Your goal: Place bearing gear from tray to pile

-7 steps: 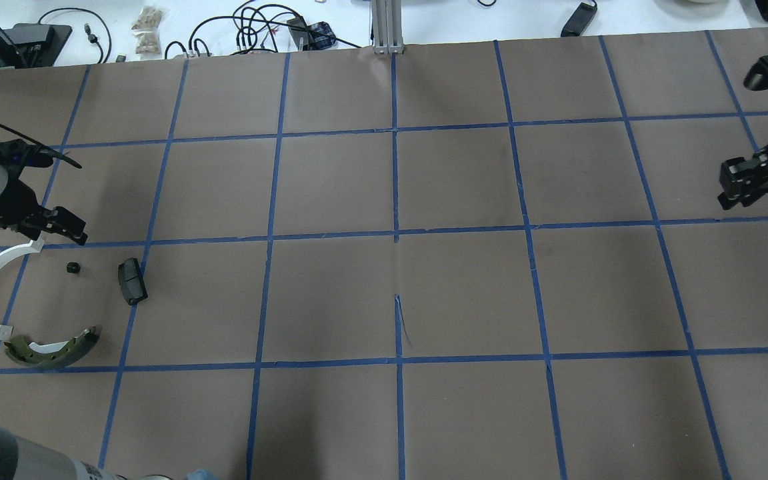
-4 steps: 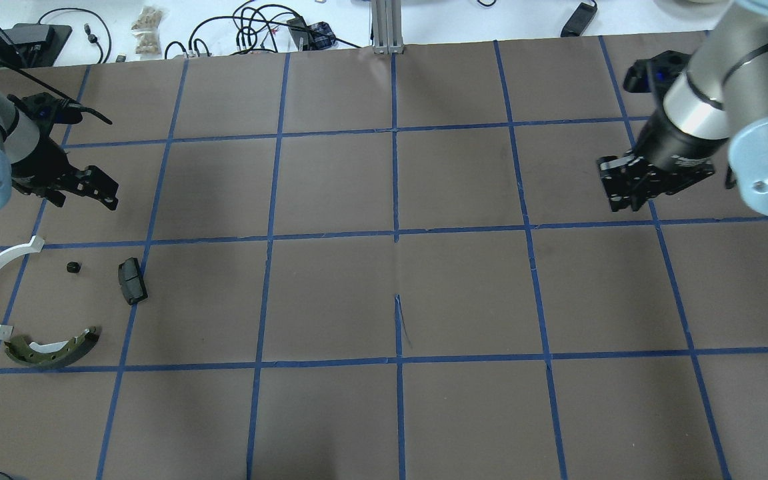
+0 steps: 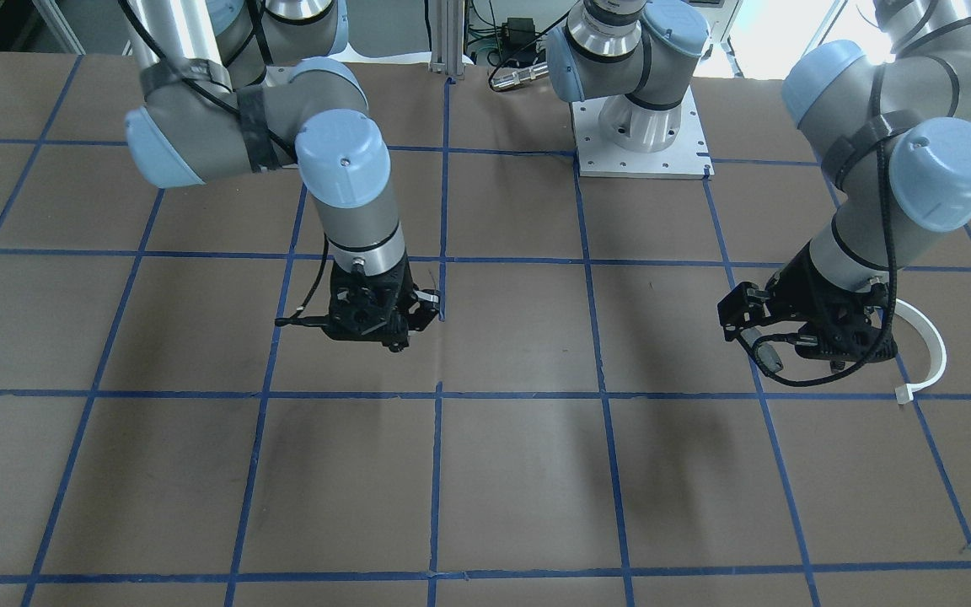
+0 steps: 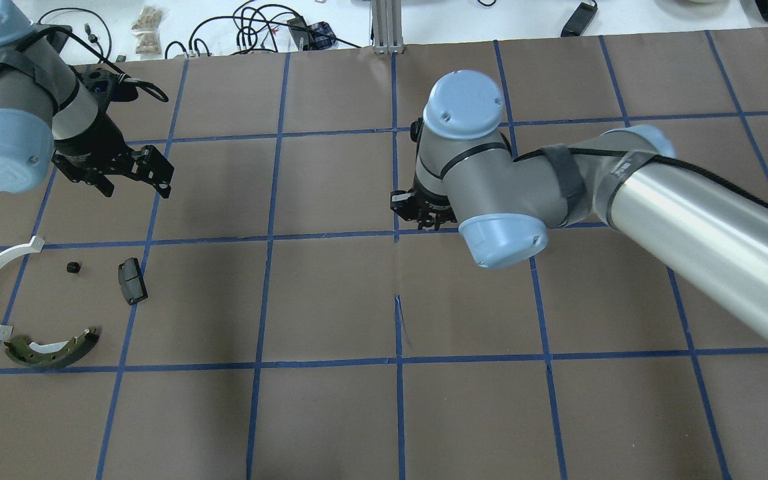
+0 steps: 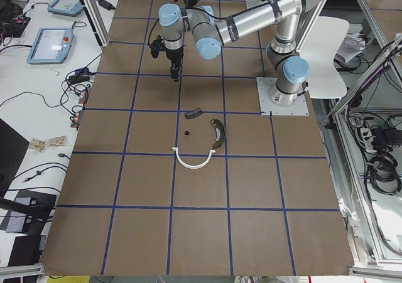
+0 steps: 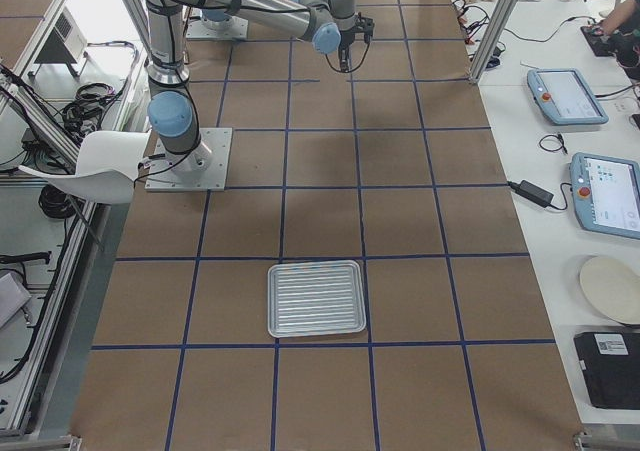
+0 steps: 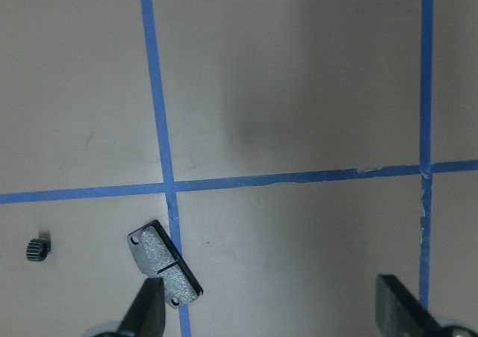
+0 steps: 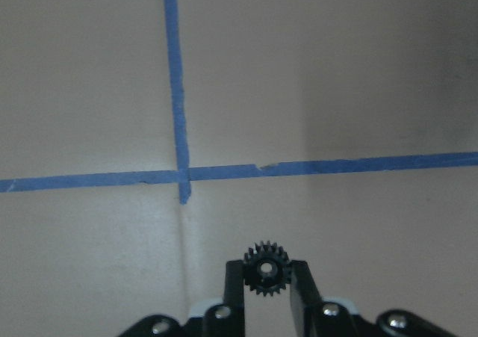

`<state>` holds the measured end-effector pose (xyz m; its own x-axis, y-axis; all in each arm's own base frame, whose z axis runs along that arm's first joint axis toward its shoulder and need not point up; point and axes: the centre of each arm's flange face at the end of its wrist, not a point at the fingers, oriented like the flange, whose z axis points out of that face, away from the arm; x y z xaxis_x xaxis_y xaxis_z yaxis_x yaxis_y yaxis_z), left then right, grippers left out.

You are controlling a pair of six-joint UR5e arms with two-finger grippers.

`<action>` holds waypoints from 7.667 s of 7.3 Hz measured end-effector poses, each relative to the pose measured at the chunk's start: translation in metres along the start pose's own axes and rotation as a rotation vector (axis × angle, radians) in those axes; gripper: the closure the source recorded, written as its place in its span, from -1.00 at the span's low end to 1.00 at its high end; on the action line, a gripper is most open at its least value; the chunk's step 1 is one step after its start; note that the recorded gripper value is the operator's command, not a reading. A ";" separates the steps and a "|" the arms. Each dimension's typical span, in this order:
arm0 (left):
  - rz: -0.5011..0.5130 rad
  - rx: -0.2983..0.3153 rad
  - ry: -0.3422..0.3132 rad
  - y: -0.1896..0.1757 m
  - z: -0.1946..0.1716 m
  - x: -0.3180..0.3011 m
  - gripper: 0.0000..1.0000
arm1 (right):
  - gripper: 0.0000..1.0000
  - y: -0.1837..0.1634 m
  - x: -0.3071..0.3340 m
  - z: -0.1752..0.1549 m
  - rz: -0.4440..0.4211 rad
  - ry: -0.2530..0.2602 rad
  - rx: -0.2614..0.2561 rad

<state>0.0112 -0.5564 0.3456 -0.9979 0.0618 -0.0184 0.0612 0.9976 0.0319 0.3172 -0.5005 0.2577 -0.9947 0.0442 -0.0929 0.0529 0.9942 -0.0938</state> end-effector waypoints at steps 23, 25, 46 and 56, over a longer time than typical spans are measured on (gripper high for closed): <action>-0.045 0.013 -0.011 -0.006 0.166 0.371 -0.65 | -1.00 -0.013 0.150 -0.274 -0.050 0.139 0.105; -0.043 0.014 -0.016 -0.004 0.168 0.376 0.36 | -1.00 -0.013 0.150 -0.273 -0.049 0.140 0.102; 0.188 -0.023 -0.182 0.025 0.050 -0.135 0.42 | -1.00 -0.013 0.149 -0.276 -0.043 0.132 0.108; 0.033 -0.021 0.002 0.027 -0.142 0.183 -1.00 | -1.00 -0.013 0.148 -0.277 -0.044 0.132 0.111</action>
<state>-0.1728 -0.5226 0.4851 -0.9954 0.0944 -0.0150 0.0935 0.9942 0.0538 0.1444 -0.4793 0.5198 -0.9988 0.0202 0.0437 0.0109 0.9788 -0.2045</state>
